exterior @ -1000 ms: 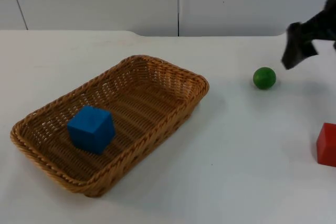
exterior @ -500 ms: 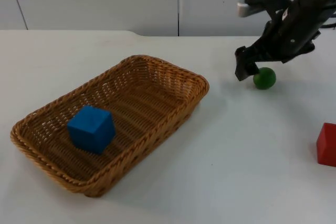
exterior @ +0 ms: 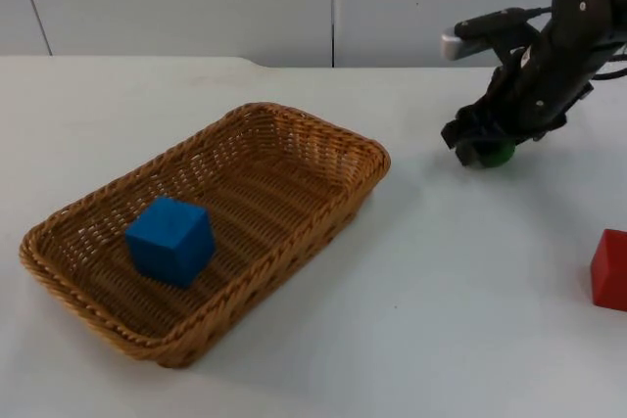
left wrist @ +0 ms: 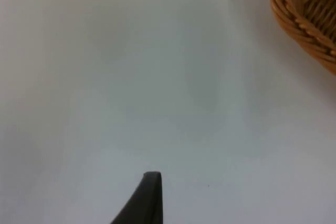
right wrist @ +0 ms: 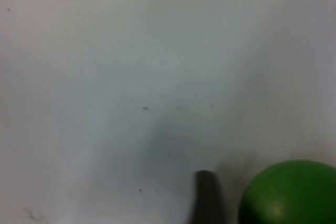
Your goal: Place all geometric objects except the red cube into the basket.
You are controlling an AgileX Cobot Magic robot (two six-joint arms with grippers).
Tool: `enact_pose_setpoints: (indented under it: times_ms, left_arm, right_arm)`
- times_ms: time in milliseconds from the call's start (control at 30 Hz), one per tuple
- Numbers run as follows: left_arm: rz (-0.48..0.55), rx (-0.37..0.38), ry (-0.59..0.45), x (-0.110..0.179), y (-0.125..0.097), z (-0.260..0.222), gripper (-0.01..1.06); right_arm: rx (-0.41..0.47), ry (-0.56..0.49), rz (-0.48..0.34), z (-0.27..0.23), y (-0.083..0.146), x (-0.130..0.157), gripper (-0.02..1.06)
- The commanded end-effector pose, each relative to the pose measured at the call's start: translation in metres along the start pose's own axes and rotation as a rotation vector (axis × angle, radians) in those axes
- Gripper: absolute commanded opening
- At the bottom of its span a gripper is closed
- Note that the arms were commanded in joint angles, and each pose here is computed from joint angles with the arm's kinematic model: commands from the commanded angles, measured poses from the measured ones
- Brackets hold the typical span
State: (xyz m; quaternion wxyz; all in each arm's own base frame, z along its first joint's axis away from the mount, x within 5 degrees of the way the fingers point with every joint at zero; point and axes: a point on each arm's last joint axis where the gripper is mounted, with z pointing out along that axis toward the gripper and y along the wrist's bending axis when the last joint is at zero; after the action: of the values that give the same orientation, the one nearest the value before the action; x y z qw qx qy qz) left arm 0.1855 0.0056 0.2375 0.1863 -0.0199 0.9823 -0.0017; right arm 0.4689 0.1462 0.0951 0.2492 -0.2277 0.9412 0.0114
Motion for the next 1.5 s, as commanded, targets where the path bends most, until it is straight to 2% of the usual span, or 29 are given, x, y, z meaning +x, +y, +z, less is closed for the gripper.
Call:
enact_pose_setpoints:
  times_ms: [0, 100, 167, 367, 533, 700, 800, 900, 967, 1067, 1133, 1200, 1233, 1300, 1467]
  left_arm:
    - [-0.013, 0.009, -0.019, 0.0, 0.0, -0.002, 1.05]
    - [-0.016, 0.012, -0.021, 0.0, -0.001, -0.002, 1.05]
    - [-0.019, 0.016, -0.021, 0.0, -0.001, -0.002, 1.05]
    - [-0.02, 0.017, -0.018, 0.0, -0.001, -0.002, 1.05]
    - [-0.02, 0.017, -0.018, 0.0, -0.001, -0.002, 1.05]
    - [-0.02, 0.017, -0.018, 0.0, -0.001, -0.002, 1.05]
    - [-0.02, 0.017, -0.018, 0.0, -0.001, -0.002, 1.05]
    - [-0.022, 0.019, -0.018, 0.0, -0.001, -0.002, 1.05]
    - [-0.022, 0.019, -0.018, 0.0, -0.001, -0.002, 1.05]
    - [-0.022, 0.019, -0.018, 0.0, -0.001, -0.002, 1.05]
    - [-0.022, 0.019, -0.018, 0.0, -0.001, -0.002, 1.05]
    - [-0.022, 0.019, -0.018, 0.0, -0.001, -0.002, 1.05]
    - [-0.023, 0.02, -0.018, 0.0, -0.001, -0.002, 1.05]
    - [-0.023, 0.02, -0.018, 0.0, -0.001, -0.002, 1.05]
    - [-0.023, 0.02, -0.018, 0.0, -0.001, -0.002, 1.05]
  right_arm:
    - [0.009, -0.036, 0.002, -0.007, -0.003, -0.007, 0.36]
    - [0.014, -0.063, 0.002, -0.026, -0.005, -0.016, -0.01]
    - [0.016, -0.074, 0.002, -0.036, -0.006, -0.02, 0.0]
    - [0.022, -0.09, 0.005, -0.118, -0.01, -0.039, 0.0]
    - [0.024, -0.094, 0.006, -0.149, -0.011, -0.042, 0.0]
    - [0.014, -0.092, -0.002, -0.153, -0.005, -0.042, 0.0]
    - [-0.011, -0.08, -0.042, -0.153, 0.015, -0.044, 0.0]
    - [-0.054, -0.08, -0.13, -0.155, 0.053, -0.047, 0.0]
    - [-0.061, -0.081, -0.137, -0.155, 0.058, -0.047, 0.0]
    - [-0.115, -0.093, -0.223, -0.159, 0.105, -0.047, 0.0]
    - [-0.122, -0.099, -0.235, -0.16, 0.111, -0.047, 0.0]
    - [-0.152, -0.113, -0.269, -0.155, 0.138, -0.045, 0.0]
    - [-0.156, -0.12, -0.273, -0.156, 0.142, -0.045, 0.0]
    - [-0.178, -0.149, -0.293, -0.148, 0.162, -0.045, 0.0]
    - [-0.193, -0.189, -0.284, -0.128, 0.177, -0.044, 0.0]
